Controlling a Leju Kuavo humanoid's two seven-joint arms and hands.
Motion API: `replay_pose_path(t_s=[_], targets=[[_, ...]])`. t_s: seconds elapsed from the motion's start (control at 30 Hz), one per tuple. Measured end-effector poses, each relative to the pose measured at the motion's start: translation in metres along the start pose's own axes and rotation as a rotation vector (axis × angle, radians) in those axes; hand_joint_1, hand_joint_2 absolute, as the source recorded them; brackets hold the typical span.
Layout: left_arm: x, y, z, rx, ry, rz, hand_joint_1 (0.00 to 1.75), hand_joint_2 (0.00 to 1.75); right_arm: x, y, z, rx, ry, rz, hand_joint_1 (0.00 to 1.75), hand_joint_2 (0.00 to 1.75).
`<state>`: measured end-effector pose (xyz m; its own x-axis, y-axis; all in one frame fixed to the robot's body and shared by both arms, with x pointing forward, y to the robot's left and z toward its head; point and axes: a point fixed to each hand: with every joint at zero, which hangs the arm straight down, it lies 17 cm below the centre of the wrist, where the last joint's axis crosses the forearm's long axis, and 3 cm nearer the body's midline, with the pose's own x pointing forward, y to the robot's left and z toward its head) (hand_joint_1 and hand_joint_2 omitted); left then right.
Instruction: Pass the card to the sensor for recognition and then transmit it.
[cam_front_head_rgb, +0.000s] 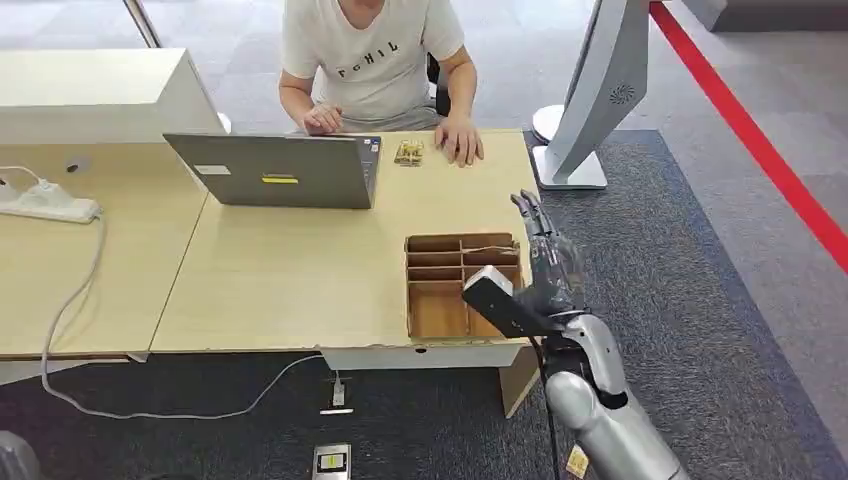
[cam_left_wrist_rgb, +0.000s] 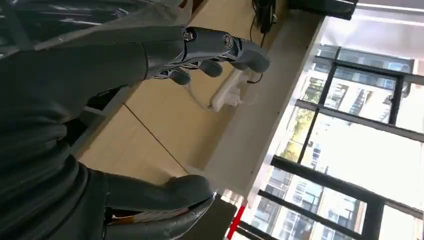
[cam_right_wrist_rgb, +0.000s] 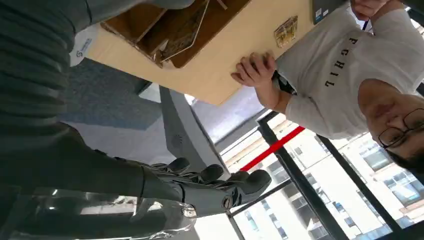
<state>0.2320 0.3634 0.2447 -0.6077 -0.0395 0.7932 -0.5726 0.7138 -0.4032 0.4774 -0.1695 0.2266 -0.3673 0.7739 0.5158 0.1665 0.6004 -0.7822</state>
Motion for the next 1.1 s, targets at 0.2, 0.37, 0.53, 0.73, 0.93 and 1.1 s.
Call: replay_pose_path(t_s=[0.2,0.37,0.53,0.73,0.93,1.1], targets=[[0.0,0.006,-0.001,0.029,-0.002,-0.031,0.0,1.75,0.001,0.023,-0.016,-0.012,-0.003,0.062,0.0,1.75],[-0.001,0.01,-0.001,0.05,-0.002,-0.05,0.0,1.75,-0.008,0.045,-0.025,0.018,0.025,0.096,0.0,1.75],[0.0,0.014,0.0,0.074,-0.004,-0.084,0.0,1.75,-0.026,0.062,-0.031,0.049,0.072,0.12,0.0,1.75],[-0.001,0.013,0.002,0.085,0.002,-0.095,0.0,1.75,-0.045,0.074,-0.035,0.068,0.124,0.141,0.05,1.75],[-0.002,0.013,0.003,0.09,0.007,-0.097,0.0,1.75,-0.062,0.078,-0.036,0.079,0.171,0.162,0.3,1.75],[-0.004,0.01,0.003,0.081,0.022,-0.059,0.0,1.75,-0.091,0.066,-0.033,0.062,0.241,0.182,0.38,1.75]])
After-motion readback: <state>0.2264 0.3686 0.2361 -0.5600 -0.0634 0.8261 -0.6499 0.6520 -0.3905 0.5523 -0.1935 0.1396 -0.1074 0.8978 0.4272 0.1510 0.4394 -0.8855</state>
